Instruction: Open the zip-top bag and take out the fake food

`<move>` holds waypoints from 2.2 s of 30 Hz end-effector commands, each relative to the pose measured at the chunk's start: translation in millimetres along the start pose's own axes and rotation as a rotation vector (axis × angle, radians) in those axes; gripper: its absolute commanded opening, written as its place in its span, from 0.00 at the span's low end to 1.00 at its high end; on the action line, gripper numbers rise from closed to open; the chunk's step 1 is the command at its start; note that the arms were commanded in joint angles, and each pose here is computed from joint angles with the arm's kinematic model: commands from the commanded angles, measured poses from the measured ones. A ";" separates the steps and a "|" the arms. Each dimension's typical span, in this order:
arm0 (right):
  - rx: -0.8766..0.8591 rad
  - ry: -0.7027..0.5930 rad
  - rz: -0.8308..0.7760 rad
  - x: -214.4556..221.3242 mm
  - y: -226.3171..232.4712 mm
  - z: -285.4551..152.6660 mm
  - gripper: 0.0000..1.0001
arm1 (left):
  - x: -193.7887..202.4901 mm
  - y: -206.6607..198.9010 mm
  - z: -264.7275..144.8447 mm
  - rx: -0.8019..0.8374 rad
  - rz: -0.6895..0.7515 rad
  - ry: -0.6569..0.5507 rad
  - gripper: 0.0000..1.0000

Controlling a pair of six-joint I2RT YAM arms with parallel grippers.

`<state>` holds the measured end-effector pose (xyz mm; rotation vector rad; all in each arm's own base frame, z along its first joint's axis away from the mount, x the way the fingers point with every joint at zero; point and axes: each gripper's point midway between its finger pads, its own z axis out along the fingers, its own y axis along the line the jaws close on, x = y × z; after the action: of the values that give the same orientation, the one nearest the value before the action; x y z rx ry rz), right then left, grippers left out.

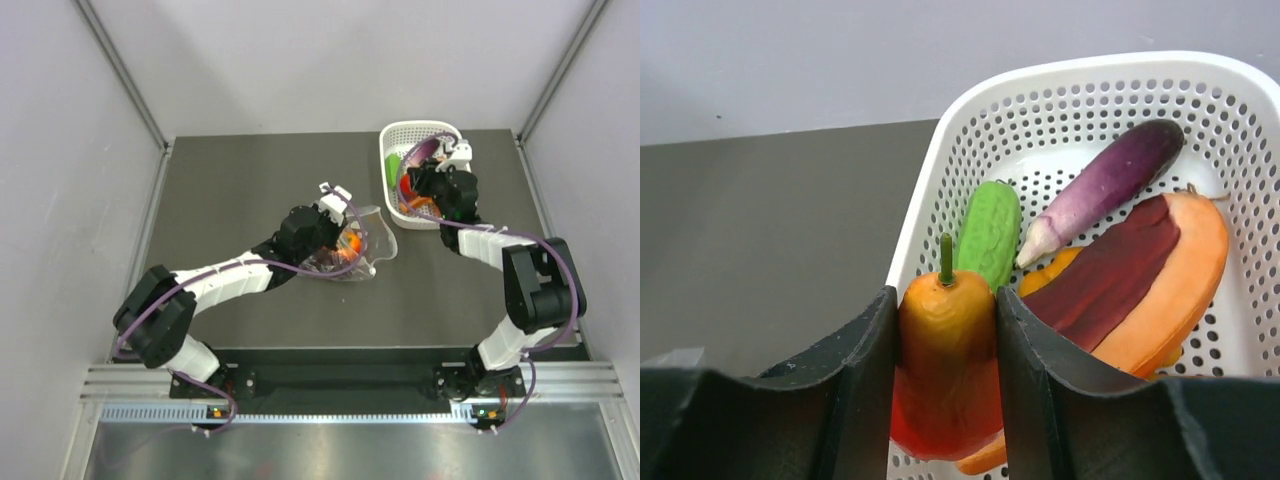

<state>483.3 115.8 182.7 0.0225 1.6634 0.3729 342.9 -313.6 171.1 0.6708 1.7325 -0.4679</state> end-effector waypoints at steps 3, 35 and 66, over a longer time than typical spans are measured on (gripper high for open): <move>0.041 -0.117 0.000 -35.0 -8.6 2.1 0.62 | -17.6 -0.3 5.1 0.010 -0.021 -0.073 0.00; -0.501 -0.067 -0.132 -7.9 124.6 -120.5 0.78 | -12.1 17.8 -9.4 -0.027 -0.032 -0.078 0.00; -0.781 0.257 -0.184 96.6 168.2 -105.3 0.53 | -4.6 20.3 -7.8 -0.018 -0.034 -0.059 0.00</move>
<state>321.4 264.2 127.5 -0.7469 1.7039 0.9153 348.0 -292.4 156.0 0.6361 1.7639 -0.4578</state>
